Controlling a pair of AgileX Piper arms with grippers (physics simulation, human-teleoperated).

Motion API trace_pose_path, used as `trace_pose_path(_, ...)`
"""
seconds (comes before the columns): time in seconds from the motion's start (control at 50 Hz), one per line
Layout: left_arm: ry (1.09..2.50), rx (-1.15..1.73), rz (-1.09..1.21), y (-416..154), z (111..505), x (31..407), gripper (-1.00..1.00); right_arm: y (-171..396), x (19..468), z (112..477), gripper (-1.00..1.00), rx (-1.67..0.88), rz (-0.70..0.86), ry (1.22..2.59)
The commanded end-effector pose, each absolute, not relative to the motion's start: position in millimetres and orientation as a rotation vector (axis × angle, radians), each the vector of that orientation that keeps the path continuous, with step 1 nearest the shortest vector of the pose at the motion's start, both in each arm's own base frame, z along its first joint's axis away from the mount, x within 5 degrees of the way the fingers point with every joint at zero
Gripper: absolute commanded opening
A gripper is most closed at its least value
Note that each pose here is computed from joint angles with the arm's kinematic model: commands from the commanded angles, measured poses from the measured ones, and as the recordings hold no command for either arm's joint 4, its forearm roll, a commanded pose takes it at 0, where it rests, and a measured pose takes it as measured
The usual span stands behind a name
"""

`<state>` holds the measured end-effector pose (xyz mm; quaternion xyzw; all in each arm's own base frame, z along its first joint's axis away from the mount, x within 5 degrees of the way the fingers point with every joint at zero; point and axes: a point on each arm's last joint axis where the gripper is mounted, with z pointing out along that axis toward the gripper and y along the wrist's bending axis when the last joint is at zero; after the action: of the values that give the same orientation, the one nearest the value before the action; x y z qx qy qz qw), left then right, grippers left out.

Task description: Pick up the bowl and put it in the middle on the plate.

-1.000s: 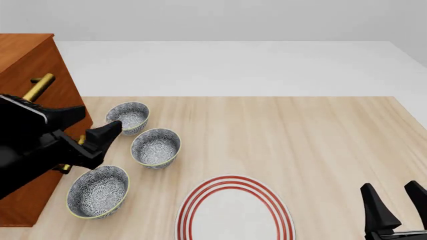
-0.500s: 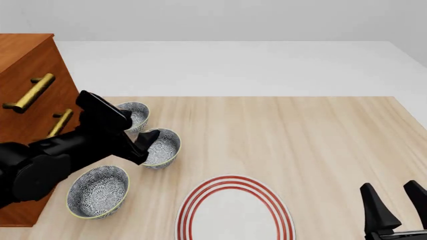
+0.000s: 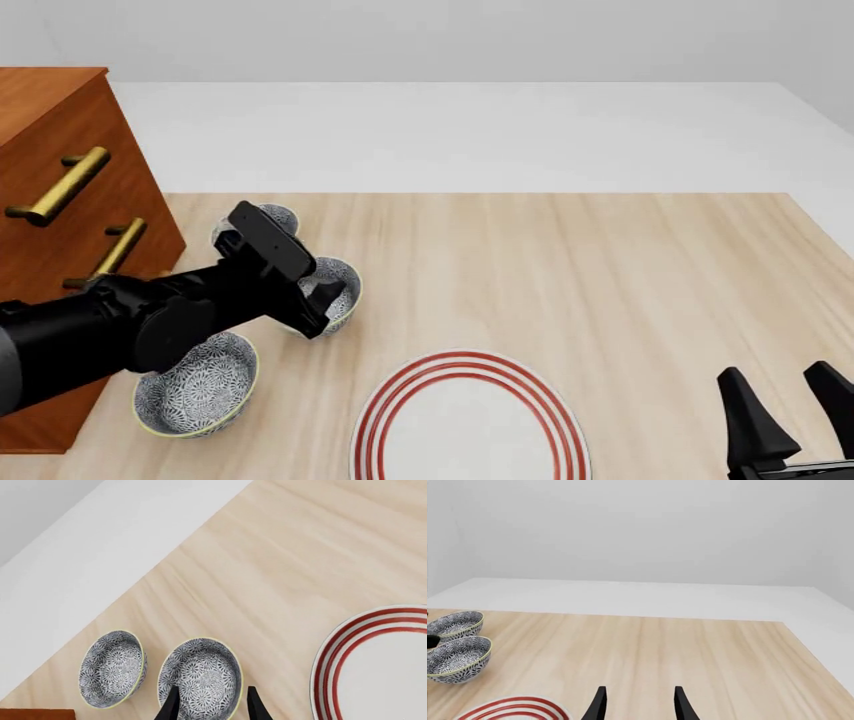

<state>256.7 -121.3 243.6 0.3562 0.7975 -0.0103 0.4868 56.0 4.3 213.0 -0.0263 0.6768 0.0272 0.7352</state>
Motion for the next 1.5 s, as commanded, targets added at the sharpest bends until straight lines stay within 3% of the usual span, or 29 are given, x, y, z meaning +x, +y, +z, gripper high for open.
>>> trace_pose_path(0.02,1.961,0.929,0.010,-126,222,272,1.00,4,56,213,1.00,-0.058,0.064,1.488)
trace_pose_path(0.8,2.059,1.049,0.074,-121,141,287,1.00,4,56,213,1.00,-0.045,0.075,1.492)
trace_pose_path(1.46,2.070,1.088,0.098,-116,130,285,1.00,4,56,211,1.00,-0.034,0.079,1.506)
trace_pose_path(1.48,2.069,1.087,0.099,-115,131,286,-1.00,4,56,211,1.00,-0.031,0.081,1.506)
trace_pose_path(1.5,2.066,1.087,0.100,-116,132,286,-1.00,4,56,211,1.00,-0.027,0.083,1.507)
